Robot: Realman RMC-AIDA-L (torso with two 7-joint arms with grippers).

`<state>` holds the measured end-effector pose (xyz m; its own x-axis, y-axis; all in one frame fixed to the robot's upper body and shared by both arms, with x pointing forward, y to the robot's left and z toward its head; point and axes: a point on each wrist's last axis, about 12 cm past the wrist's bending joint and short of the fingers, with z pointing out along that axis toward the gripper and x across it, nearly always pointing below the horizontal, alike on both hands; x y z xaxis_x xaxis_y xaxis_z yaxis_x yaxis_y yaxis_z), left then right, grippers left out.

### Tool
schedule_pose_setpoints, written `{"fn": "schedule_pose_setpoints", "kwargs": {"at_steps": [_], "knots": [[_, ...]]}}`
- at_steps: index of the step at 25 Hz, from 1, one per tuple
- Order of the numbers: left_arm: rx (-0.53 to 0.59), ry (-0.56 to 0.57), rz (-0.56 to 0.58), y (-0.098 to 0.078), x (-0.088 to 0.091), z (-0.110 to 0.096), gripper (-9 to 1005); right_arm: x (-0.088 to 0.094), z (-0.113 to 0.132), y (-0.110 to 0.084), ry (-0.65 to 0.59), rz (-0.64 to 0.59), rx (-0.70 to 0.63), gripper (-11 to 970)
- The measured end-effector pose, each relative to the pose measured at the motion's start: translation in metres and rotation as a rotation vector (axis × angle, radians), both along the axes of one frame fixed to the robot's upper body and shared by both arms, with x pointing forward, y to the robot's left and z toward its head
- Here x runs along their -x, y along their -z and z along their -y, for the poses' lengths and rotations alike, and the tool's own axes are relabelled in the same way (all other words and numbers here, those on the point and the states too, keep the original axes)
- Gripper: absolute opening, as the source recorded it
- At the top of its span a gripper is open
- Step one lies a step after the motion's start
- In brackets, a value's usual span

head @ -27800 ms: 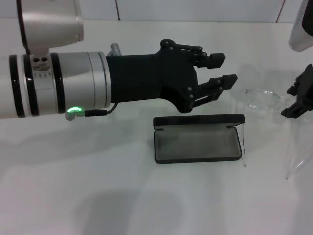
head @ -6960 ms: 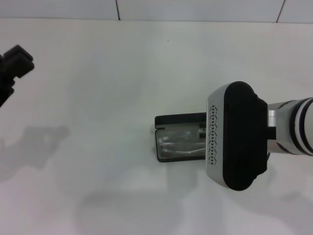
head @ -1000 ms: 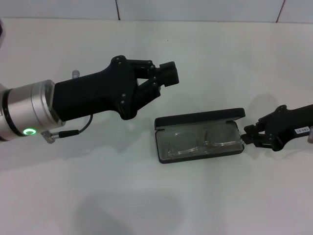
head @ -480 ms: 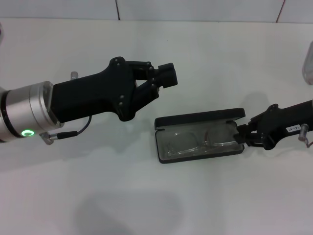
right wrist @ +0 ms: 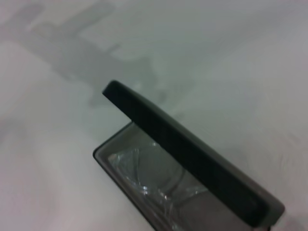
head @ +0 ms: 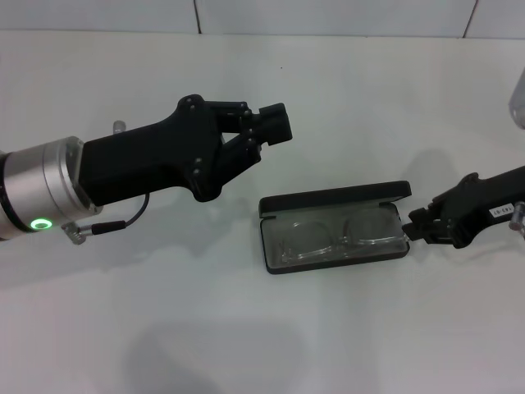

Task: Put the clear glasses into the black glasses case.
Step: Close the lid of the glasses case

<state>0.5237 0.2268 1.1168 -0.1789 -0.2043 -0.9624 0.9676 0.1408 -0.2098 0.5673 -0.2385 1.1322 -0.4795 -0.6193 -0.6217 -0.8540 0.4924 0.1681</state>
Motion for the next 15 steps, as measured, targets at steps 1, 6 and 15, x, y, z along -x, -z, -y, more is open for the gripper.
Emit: {"fn": "schedule_pose_setpoints", "kwargs": {"at_steps": [1,6,15], "knots": [[0.001,0.001,-0.002,0.0,0.0,0.0,99,0.0,0.0,0.0,0.001,-0.008,0.01,196],[0.011,-0.005,-0.013,0.0,0.001,0.0,101,0.002,-0.002,0.0,0.001,-0.043,0.022,196],[0.055,-0.011,0.007,-0.005,0.006,-0.011,103,0.0,0.002,-0.002,0.013,-0.045,0.055,196]]}}
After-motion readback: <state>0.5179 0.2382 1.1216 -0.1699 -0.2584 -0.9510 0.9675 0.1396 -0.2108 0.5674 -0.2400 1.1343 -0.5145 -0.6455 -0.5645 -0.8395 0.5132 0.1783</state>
